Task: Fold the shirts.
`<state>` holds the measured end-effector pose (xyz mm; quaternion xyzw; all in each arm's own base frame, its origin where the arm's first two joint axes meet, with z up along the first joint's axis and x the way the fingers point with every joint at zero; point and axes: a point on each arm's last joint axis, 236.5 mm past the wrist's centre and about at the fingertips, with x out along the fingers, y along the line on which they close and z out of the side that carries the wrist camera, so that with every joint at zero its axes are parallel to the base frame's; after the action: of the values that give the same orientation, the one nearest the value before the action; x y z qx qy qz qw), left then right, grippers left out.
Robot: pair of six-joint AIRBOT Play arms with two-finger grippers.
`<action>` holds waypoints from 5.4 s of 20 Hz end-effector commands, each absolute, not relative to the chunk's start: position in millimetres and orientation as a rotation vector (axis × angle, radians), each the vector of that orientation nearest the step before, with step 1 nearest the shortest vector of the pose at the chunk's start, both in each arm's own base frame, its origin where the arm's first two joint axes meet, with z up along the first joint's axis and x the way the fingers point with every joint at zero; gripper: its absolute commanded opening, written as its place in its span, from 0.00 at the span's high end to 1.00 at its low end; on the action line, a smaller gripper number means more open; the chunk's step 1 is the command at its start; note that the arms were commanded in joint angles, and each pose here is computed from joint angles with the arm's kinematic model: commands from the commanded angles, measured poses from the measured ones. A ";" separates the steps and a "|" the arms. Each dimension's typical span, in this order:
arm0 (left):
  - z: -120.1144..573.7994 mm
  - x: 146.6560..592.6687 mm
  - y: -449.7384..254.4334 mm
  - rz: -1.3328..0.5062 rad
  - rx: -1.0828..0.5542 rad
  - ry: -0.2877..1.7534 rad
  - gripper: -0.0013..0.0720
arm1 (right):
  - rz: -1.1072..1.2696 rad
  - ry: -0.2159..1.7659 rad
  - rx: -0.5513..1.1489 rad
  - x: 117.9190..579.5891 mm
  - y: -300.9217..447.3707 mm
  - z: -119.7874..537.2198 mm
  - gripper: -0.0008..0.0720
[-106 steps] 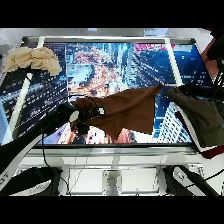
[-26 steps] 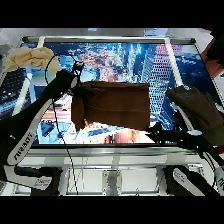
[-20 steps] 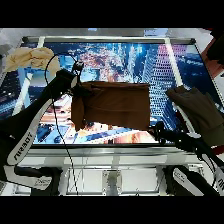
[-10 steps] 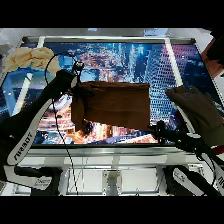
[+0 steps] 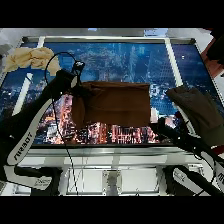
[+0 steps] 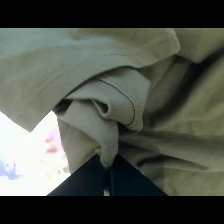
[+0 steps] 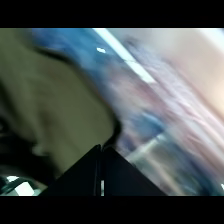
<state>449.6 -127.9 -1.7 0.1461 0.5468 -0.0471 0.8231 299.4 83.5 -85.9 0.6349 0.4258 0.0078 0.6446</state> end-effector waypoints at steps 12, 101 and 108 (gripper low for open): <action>270.1 295.3 -42.3 -0.089 0.353 0.831 0.97 | 0.523 0.110 0.563 290.8 39.2 316.8 0.95; -82.8 113.5 -101.9 0.221 -0.688 1.722 0.07 | 0.164 0.931 0.556 343.2 -38.0 62.6 0.54; -90.7 133.7 -79.9 0.318 -0.664 1.611 0.07 | 0.182 0.951 0.560 339.1 -33.5 61.6 0.54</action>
<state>116.0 -81.3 -87.7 -0.2720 0.7320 0.1308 0.6108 340.4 -35.6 61.6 0.2642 0.4487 0.0825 0.8497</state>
